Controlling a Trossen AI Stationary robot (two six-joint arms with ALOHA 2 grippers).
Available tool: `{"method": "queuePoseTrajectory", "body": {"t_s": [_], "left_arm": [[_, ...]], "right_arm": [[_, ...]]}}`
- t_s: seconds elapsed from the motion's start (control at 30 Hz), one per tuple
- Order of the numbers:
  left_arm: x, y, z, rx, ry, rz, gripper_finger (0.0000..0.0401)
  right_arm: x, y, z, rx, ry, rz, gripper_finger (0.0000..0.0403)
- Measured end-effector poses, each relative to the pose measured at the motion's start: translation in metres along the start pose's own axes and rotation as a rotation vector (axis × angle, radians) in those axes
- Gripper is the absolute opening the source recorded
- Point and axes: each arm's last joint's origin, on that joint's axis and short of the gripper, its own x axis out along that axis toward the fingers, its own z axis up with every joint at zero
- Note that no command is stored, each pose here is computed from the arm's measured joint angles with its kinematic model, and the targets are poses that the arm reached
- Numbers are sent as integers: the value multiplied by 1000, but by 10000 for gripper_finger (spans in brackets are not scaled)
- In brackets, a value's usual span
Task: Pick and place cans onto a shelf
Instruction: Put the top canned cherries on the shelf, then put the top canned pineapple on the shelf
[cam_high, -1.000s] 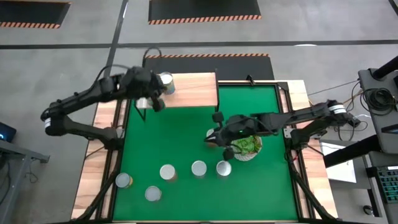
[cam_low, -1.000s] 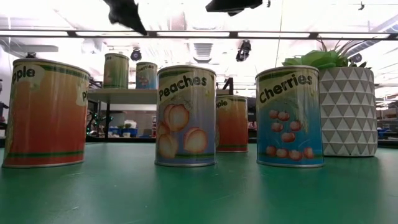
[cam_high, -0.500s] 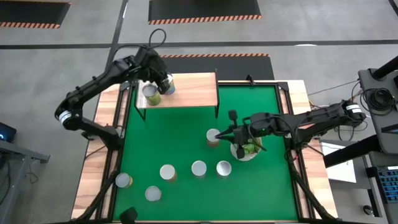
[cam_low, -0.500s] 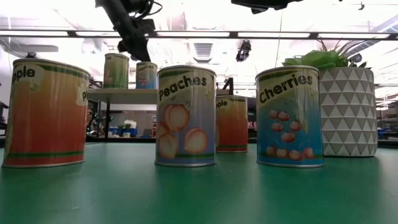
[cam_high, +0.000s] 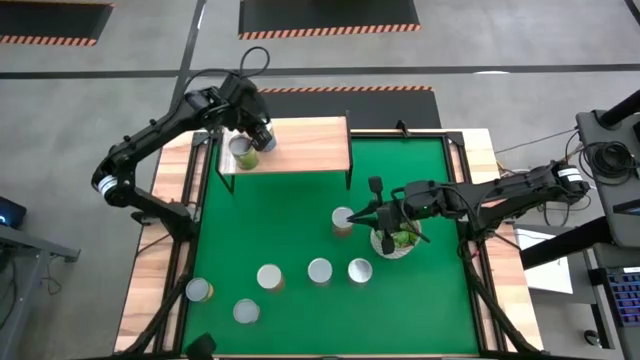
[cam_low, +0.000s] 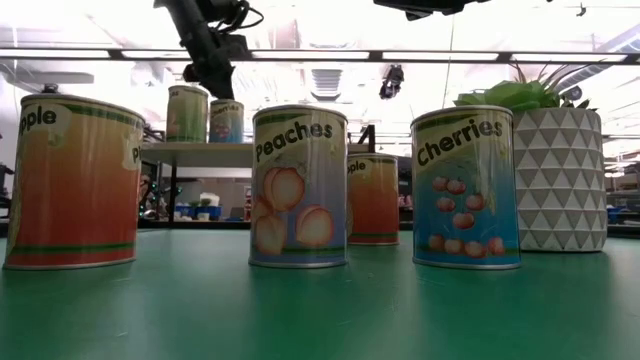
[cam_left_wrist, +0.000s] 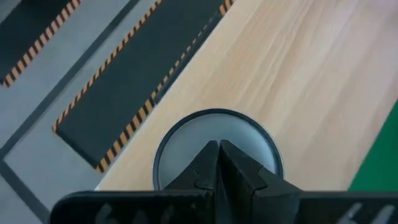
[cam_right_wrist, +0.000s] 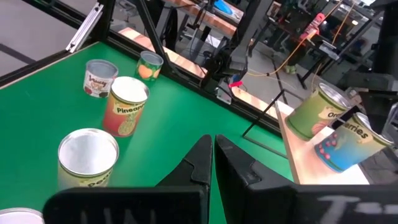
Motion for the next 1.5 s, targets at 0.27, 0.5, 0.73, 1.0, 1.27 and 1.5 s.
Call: {"method": "queuePoseTrajectory", "body": {"t_s": [0.27, 0.5, 0.73, 1.0, 1.27, 1.5], "left_arm": [[-9, 1, -2, -10, 51, 17, 0], [-8, 4, -7, -4, 107, 146, 0], [-9, 6, -10, -13, 145, 214, 0], [-11, 7, -13, -15, 171, 248, 0], [-25, 6, -19, -27, 163, 239, 0], [-33, 7, -18, -41, 112, 245, 0]], "right_arm": [[0, 0, 0, 6, 1, 1, 9], [0, 0, 0, 15, 1, 1, 9], [0, 0, 0, 15, 1, 1, 9], [0, 0, 0, 15, 2, 1, 9], [0, 0, -1, 13, 6, 3, 9], [0, 0, -1, 13, 6, 3, 9]]}}
